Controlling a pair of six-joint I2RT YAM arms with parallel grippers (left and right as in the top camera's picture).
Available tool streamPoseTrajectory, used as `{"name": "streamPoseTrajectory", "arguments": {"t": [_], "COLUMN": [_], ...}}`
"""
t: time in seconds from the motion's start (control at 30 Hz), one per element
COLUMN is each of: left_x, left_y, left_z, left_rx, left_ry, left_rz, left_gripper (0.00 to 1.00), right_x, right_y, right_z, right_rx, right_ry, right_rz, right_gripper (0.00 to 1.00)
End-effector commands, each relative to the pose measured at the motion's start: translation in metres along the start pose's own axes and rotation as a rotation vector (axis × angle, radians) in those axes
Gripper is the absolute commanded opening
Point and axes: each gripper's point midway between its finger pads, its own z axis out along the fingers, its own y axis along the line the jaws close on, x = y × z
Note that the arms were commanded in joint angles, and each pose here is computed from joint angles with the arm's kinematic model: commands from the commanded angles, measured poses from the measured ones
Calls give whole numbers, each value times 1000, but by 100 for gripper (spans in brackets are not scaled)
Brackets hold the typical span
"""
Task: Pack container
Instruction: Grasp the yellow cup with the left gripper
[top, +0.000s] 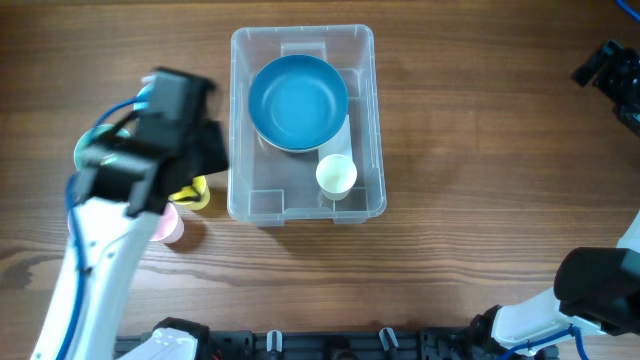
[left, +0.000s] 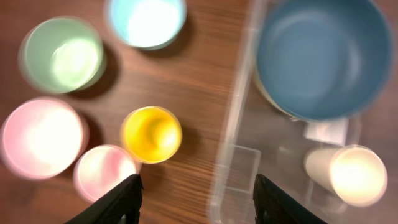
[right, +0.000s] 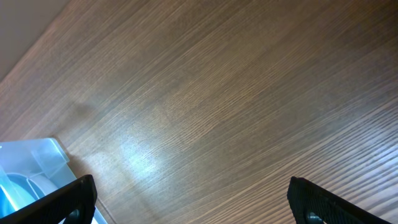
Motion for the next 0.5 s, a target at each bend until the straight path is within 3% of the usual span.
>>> {"name": "streamPoseTrajectory", "arguments": {"t": [0.0,0.13,0.47], "left_x": [13,35,86], "left_y": [22,33,33], "left_z": [29,77,188], "left_rx": [-15,-36,-121], "left_ry": [117,240,483], "left_rz": [-162,-224,-206], "left_gripper": [58,57,56], "right_x": [2,2,2], "right_y": [0,0,0], "right_z": [4,4,4], "right_rx": [-5,-4,-4], "right_ry": [16,18,18], "right_rz": [1,1,2], "right_gripper": [99,99,100]}}
